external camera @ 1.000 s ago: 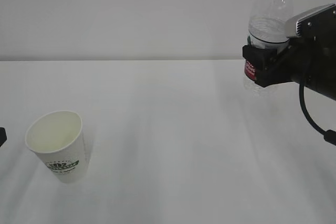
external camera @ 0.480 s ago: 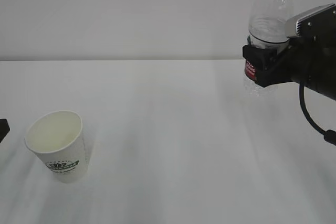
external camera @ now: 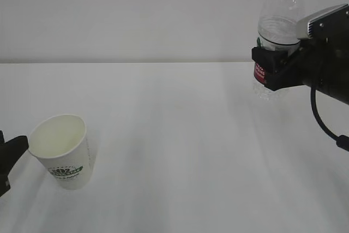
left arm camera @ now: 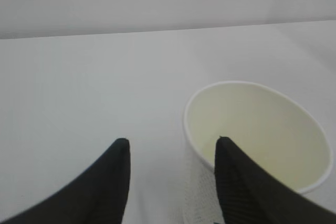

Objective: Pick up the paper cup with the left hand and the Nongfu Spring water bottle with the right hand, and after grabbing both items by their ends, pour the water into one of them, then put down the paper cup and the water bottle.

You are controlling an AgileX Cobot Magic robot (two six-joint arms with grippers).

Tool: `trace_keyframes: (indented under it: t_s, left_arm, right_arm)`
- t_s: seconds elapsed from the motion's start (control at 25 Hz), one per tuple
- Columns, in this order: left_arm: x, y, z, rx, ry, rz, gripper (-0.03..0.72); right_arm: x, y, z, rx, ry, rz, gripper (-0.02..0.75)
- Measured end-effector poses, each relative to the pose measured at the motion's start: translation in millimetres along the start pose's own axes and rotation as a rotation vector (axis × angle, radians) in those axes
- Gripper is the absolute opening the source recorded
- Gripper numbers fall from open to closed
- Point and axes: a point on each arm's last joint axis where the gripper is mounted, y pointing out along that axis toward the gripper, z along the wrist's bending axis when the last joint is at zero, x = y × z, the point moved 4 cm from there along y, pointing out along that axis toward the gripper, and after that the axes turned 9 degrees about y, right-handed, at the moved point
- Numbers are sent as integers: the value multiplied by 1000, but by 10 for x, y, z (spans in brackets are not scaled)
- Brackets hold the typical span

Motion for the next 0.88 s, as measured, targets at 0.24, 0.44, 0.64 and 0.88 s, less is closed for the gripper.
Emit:
trace_keyframes:
  t_s: [0.24,0.44,0.64,0.88]
  left_arm:
    - [-3,3,-27,-21,7,0,381]
    - [-1,3,-121,-94,40,-2,381]
    - [-13,-22,-290,-224,96,-1,372]
    - [-26,-35,-341,-265,115,5,340]
  right_arm:
    - [0,0,0,0,0,0,441]
    - [0,0,1,1,-1,0,441]
    - [0,0,1,1,-1,0,441]
    - [0,0,1,1,-1,0,441]
